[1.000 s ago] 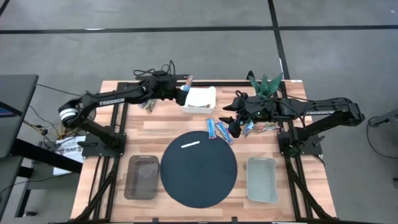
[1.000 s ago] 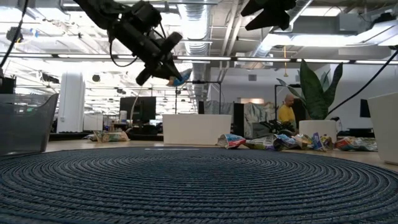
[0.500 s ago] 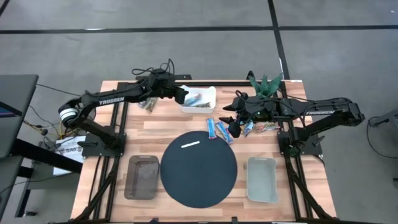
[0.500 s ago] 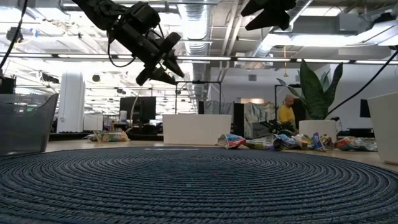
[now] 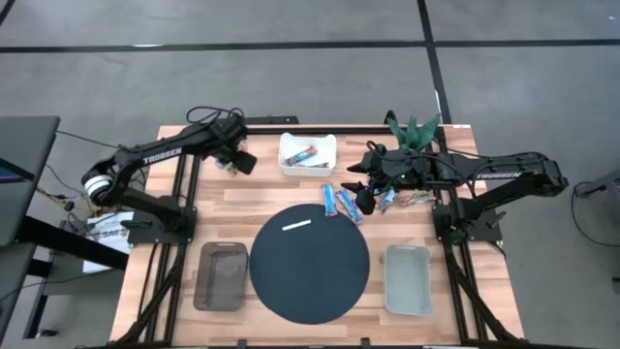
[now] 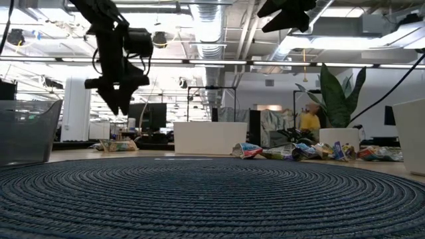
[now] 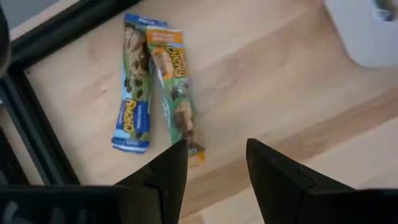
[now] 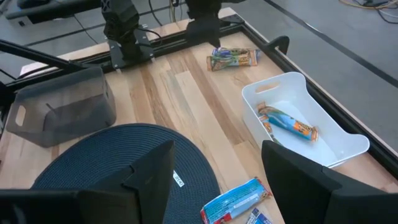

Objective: Pick and place Granola Bars by type
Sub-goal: Put the yellow granola bar into the white bin

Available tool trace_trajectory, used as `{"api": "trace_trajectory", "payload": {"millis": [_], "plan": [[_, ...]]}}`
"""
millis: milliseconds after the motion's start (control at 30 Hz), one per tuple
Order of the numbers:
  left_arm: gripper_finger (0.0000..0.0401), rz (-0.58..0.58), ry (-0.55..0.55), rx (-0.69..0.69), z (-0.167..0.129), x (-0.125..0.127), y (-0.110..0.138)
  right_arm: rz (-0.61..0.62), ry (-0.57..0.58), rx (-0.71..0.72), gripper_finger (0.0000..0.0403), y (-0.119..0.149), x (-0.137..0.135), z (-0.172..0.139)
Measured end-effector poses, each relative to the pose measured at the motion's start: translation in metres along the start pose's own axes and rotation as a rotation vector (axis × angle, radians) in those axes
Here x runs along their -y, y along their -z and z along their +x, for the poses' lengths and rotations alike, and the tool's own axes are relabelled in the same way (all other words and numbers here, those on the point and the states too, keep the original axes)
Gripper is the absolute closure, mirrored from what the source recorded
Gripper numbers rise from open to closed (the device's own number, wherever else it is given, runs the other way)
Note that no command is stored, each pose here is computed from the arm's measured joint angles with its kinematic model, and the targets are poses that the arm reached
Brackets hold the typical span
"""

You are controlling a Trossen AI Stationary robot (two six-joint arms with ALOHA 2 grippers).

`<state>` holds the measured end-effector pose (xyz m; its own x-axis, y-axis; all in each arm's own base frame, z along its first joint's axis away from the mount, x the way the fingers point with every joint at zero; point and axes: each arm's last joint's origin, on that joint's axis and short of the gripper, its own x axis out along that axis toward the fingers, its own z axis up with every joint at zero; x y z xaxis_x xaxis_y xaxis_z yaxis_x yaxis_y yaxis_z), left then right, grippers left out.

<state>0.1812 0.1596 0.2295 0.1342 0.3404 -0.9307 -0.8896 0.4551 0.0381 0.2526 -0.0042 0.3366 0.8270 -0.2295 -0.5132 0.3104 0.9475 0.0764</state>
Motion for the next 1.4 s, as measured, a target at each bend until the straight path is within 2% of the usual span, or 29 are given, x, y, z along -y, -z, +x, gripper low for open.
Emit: {"api": "trace_trajectory", "payload": {"millis": [167,433,567,800,1100,1233,1400], "plan": [[0.0245,-0.049,0.005,0.016,0.012,-0.007,0.002,0.000,0.000,0.000,0.0171,0.000,0.000,0.000],[0.0245,-0.106,0.003,-0.068,0.046,-0.020,0.031,0.000,0.000,0.000,0.0171,0.000,0.000,0.000],[0.0246,-0.128,0.031,-0.045,0.058,-0.023,0.038,0.000,0.000,0.000,0.0171,0.000,0.000,0.000],[0.0246,-0.137,0.005,-0.001,0.065,-0.023,0.037,0.007,0.000,0.000,0.0171,0.000,0.000,0.000],[0.0248,-0.150,0.022,-0.135,0.092,-0.019,0.040,0.026,0.000,0.001,0.0171,0.000,0.000,0.000],[0.0283,-0.141,0.029,-0.118,0.087,-0.018,0.034,0.026,0.000,0.001,0.0171,0.000,0.000,0.000],[0.0372,-0.110,0.046,-0.029,0.076,-0.017,0.017,0.027,0.002,0.002,0.0171,0.000,0.000,0.000]]}}
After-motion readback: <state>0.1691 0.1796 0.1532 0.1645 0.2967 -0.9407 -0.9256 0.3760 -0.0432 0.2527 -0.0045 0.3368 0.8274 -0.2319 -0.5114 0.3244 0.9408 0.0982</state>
